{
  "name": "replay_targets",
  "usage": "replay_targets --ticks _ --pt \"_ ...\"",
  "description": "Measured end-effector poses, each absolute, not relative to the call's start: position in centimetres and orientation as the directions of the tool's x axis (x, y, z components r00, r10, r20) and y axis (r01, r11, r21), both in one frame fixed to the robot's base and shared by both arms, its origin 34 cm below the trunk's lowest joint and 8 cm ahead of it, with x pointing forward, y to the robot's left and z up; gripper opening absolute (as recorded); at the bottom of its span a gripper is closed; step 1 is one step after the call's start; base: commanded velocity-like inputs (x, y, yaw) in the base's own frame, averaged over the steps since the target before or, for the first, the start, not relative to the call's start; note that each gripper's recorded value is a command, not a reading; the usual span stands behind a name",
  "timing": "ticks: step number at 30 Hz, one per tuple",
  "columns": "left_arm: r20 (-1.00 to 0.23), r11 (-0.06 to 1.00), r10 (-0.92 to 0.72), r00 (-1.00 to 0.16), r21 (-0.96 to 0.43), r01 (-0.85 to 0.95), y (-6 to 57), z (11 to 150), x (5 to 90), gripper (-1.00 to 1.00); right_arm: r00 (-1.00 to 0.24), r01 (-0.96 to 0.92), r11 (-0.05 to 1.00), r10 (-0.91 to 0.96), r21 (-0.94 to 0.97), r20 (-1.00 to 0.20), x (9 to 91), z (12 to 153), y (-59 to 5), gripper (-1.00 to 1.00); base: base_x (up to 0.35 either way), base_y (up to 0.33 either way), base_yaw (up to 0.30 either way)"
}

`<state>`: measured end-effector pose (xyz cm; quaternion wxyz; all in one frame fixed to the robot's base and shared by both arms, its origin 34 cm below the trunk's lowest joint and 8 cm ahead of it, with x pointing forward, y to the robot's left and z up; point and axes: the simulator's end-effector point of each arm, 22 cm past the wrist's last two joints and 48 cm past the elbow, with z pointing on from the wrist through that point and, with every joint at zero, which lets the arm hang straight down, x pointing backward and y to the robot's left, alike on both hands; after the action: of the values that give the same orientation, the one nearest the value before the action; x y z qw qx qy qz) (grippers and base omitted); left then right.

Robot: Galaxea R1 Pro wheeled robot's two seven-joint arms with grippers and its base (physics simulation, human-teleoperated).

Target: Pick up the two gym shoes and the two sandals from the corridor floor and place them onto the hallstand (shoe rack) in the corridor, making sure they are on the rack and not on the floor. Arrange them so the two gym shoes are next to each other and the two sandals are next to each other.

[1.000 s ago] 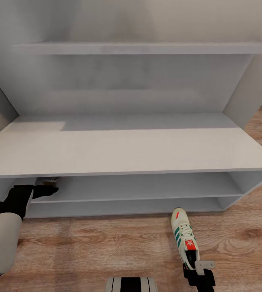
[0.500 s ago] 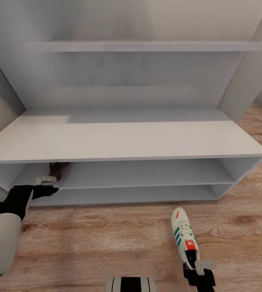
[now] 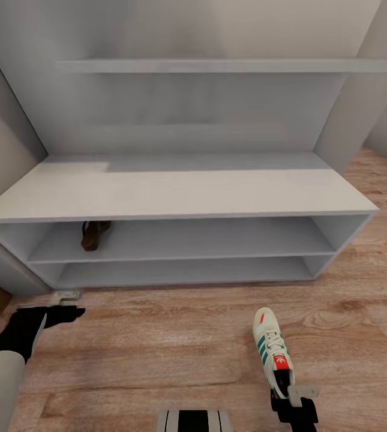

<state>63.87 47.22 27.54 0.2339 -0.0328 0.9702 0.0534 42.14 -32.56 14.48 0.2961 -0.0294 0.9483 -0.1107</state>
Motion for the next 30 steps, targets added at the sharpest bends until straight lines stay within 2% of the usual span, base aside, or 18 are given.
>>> replay_targets --ticks 11,17,30 --pt "-0.409 0.995 0.023 -0.912 0.098 -0.019 46.3 19.6 48.9 1.0 -0.821 0.01 0.974 -0.121 -0.226 -0.557 42.3 14.5 -32.5 -1.0 -0.009 0.0 0.0" --pt "-0.358 0.999 -0.028 -0.933 0.029 -0.041 43.5 15.4 40.0 1.0 -0.819 0.008 0.975 -0.121 -0.223 -0.56 42.4 14.5 -32.2 -1.0 0.0 0.0 0.0" --pt "-0.382 0.994 -0.039 -0.923 0.082 -0.076 44.0 14.4 36.8 1.0 -0.819 0.01 0.976 -0.116 -0.217 -0.562 42.5 14.5 -31.9 -1.0 0.0 0.001 0.0"
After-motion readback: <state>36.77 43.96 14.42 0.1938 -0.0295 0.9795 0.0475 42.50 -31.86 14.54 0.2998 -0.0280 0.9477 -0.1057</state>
